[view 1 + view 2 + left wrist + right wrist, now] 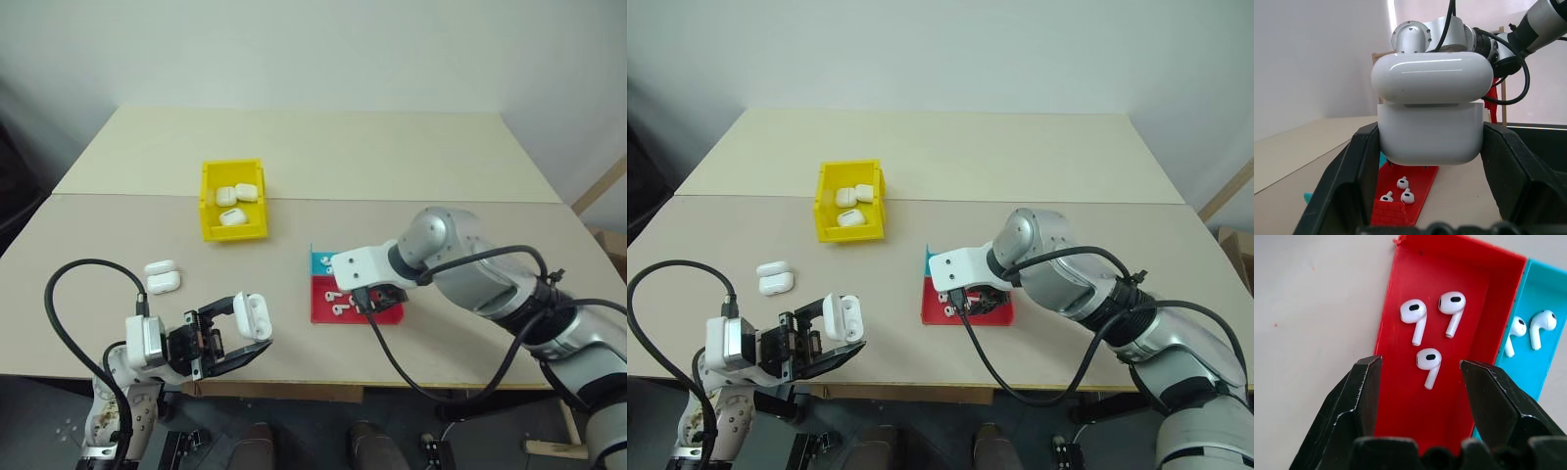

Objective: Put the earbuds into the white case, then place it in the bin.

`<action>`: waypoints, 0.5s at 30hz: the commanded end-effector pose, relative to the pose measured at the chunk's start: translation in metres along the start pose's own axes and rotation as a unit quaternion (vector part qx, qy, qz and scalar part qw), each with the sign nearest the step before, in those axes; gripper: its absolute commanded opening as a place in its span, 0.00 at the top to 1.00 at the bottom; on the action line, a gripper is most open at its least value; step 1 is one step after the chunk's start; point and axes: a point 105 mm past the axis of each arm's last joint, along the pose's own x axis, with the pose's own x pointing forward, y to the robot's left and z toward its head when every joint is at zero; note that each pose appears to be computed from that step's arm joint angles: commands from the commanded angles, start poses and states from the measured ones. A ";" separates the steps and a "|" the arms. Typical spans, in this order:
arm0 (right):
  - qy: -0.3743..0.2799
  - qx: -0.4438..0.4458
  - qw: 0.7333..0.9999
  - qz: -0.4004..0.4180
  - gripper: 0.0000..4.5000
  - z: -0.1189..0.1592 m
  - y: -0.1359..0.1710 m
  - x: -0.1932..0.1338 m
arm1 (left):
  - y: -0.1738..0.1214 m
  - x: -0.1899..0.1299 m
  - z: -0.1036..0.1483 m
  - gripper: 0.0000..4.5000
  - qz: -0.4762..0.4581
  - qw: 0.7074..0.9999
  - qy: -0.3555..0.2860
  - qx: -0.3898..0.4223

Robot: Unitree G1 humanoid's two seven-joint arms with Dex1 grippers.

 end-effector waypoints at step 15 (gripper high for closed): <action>0.012 -0.047 0.999 -0.005 0.32 0.002 -0.012 0.011 | -0.006 -0.002 0.009 0.38 -0.003 1.000 0.008 0.011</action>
